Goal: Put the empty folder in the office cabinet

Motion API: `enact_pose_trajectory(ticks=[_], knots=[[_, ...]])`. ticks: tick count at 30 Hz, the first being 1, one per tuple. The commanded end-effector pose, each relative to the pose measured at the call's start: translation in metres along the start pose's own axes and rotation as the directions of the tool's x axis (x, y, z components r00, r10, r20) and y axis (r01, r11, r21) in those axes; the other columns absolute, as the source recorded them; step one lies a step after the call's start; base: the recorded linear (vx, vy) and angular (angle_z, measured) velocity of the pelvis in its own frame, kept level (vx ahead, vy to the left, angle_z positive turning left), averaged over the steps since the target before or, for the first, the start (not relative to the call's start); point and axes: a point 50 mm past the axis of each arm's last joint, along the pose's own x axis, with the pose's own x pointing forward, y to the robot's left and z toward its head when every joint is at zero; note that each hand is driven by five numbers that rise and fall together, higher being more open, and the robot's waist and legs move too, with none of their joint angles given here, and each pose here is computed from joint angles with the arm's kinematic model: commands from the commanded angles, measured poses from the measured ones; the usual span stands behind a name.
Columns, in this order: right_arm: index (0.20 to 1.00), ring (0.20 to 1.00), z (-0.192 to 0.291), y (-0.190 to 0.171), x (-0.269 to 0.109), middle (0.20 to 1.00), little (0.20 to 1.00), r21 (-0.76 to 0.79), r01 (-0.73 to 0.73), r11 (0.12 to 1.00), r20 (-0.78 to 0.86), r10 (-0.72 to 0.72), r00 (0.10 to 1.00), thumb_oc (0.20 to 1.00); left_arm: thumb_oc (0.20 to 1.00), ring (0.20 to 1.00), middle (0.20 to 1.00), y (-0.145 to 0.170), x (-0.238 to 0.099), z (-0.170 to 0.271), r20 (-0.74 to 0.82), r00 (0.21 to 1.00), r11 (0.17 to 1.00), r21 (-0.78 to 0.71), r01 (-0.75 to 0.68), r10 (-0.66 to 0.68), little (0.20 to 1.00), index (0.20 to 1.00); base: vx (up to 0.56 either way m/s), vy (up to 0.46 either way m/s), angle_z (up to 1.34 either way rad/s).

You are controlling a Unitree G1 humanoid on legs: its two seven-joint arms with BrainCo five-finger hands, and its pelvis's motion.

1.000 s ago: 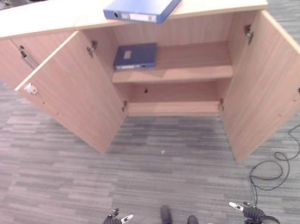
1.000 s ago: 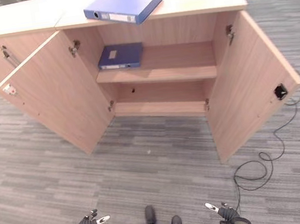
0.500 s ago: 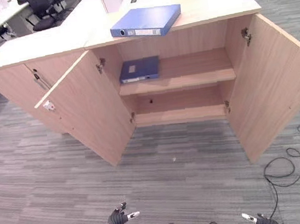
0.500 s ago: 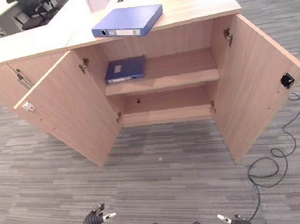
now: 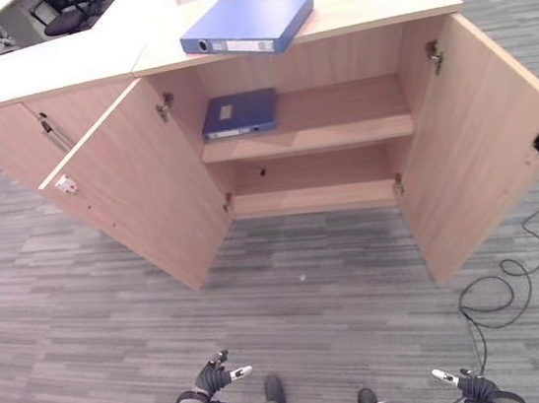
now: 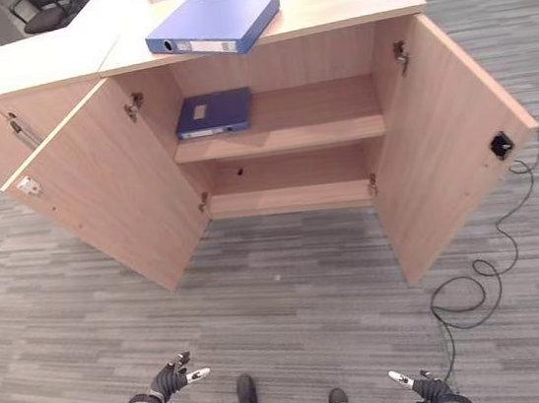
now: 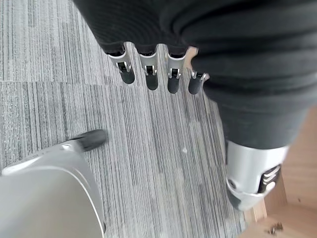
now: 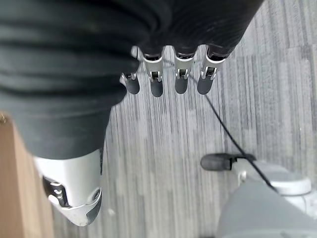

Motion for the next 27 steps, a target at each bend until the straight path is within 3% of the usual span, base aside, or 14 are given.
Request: enact_pose_trajectory(ticks=[1, 12, 22, 27], knots=[[1.000, 1.000, 0.000, -0.007, -0.001, 1.000, 1.000, -0.031, 0.021, 0.999, 0.006, -0.020, 1.000, 1.000, 1.000, 1.000, 1.000, 0.012, -0.002, 0.004, 0.033, 0.998, 0.999, -0.009, -0.052, 0.052, 1.000, 1.000, 0.21, 0.046, -0.27], [1.000, 1.000, -0.003, 0.015, 0.001, 1.000, 1.000, -0.093, -0.052, 0.994, -0.017, 0.050, 0.999, 1.000, 1.000, 1.000, 1.000, 0.025, -0.015, -0.041, -0.125, 0.986, 0.993, -0.033, -0.115, 0.110, 1.000, 1.000, 0.30, 0.174, -0.52], [1.000, 1.000, 0.040, 0.039, 0.006, 1.000, 1.000, -0.086, -0.098, 0.992, 0.113, 0.107, 0.988, 1.000, 1.000, 1.000, 1.000, 0.044, -0.006, 0.006, 0.029, 0.993, 0.992, 0.049, -0.120, 0.118, 1.000, 1.000, 0.15, 0.238, -0.13], [1.000, 1.000, 0.039, 0.042, 0.006, 1.000, 1.000, -0.076, -0.107, 0.991, 0.118, 0.115, 0.986, 1.000, 1.000, 1.000, 1.000, 0.046, -0.006, 0.013, 0.057, 0.991, 0.991, 0.040, -0.126, 0.124, 1.000, 1.000, 0.22, 0.119, -0.36]])
